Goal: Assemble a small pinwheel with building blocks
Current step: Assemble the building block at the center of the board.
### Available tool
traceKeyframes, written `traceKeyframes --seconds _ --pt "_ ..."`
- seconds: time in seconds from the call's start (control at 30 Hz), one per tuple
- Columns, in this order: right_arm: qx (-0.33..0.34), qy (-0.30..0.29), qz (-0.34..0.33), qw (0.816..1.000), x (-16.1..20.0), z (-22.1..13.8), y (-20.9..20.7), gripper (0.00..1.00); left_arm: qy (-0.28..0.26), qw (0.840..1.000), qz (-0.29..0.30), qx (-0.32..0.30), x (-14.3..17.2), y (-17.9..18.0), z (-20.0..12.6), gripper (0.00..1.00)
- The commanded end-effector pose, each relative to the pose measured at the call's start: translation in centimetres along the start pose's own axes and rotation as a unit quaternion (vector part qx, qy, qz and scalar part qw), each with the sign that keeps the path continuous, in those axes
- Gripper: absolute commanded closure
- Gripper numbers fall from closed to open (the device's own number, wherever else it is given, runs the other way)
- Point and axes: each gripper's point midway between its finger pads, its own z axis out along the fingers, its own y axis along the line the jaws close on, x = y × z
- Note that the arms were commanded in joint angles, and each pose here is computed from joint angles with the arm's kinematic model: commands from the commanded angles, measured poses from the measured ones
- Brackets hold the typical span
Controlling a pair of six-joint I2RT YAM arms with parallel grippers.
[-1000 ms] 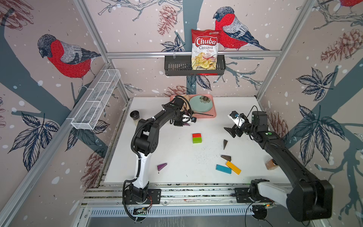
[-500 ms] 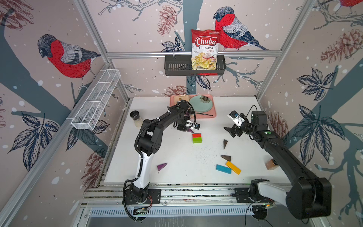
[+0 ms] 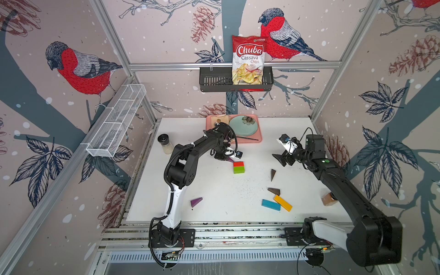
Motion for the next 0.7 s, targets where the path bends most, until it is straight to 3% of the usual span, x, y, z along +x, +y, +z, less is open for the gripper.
traceKeyframes --seconds 0.0,0.3,0.67 --pt "-0.003 -0.008 -0.002 1.000 -0.38 -0.06 -0.07 0.04 0.006 1.000 0.000 0.016 0.32 -0.93 0.20 0.77" --pt "-0.003 -0.005 -0.001 1.000 -0.21 -0.08 -0.09 0.04 0.002 1.000 -0.005 0.013 0.19 -0.81 0.22 0.65" --pt "-0.004 -0.003 0.000 1.000 -0.03 -0.14 -0.03 0.04 0.012 1.000 -0.020 -0.005 0.63 -0.02 0.27 0.58"
